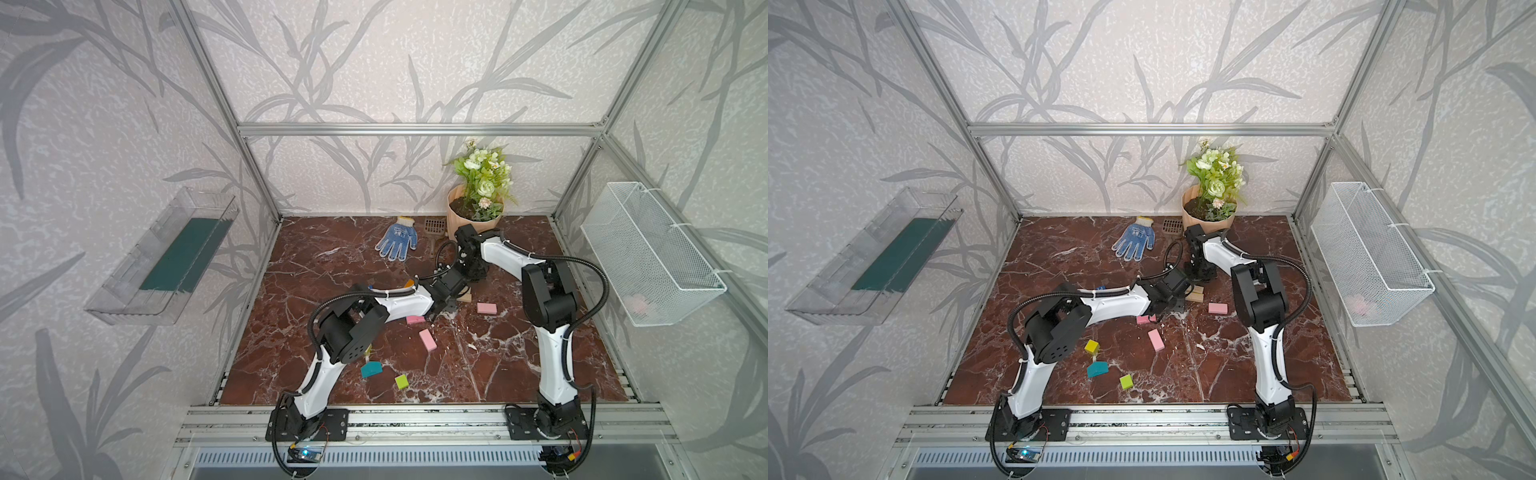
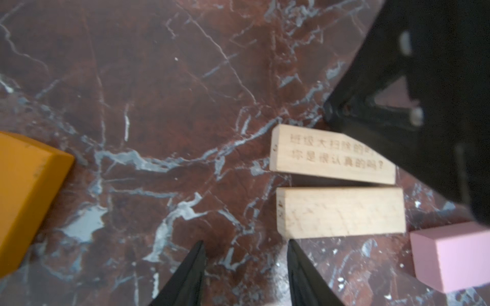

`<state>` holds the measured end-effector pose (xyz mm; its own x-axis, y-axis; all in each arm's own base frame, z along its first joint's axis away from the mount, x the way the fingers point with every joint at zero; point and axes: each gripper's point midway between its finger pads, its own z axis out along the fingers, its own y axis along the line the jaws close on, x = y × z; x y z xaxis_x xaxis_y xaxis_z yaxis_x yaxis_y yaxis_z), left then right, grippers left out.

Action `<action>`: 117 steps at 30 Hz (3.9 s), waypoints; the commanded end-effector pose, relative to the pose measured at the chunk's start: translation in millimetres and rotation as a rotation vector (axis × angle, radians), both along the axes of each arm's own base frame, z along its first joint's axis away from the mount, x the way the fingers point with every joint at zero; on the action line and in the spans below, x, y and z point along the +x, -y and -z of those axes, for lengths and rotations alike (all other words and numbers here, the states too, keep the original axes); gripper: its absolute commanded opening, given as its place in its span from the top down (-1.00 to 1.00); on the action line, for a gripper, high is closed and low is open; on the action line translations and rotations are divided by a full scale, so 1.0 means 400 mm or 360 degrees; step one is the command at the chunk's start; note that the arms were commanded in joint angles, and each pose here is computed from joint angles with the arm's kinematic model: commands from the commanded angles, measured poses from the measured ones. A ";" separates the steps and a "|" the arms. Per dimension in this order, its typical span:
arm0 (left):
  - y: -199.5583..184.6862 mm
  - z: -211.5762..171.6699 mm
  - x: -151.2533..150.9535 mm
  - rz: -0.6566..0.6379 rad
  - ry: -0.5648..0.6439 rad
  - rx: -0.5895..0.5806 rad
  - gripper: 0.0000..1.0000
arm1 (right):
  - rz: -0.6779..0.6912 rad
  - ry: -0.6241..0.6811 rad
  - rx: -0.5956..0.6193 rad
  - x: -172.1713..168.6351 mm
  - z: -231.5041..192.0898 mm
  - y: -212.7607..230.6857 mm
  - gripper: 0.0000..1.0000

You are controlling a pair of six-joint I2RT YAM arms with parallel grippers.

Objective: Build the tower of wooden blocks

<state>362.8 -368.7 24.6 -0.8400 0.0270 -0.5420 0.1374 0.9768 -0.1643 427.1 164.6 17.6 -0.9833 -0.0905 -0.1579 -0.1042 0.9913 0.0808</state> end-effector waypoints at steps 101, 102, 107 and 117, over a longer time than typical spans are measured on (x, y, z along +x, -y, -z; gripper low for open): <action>-0.018 0.017 0.169 0.0182 -0.0118 0.0206 0.15 | 0.0500 -0.0080 -0.0017 -0.185 0.024 0.077 0.56; -0.019 0.016 0.170 0.0180 -0.0118 0.0203 0.15 | 0.0497 -0.0081 -0.0017 -0.185 0.024 0.076 0.56; -0.018 0.017 0.168 0.0184 -0.0127 0.0198 0.16 | 0.0481 -0.0083 -0.0022 -0.185 0.025 0.066 0.56; -0.022 0.013 0.166 0.0185 -0.0130 0.0195 0.17 | 0.0487 -0.0087 -0.0031 -0.183 0.027 0.067 0.56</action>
<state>432.8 -363.4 24.1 -0.8552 0.1749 -0.4879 0.2359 0.9696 -0.0658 358.7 135.9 14.7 -0.9681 0.2083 -0.1390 0.2002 0.9772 0.0702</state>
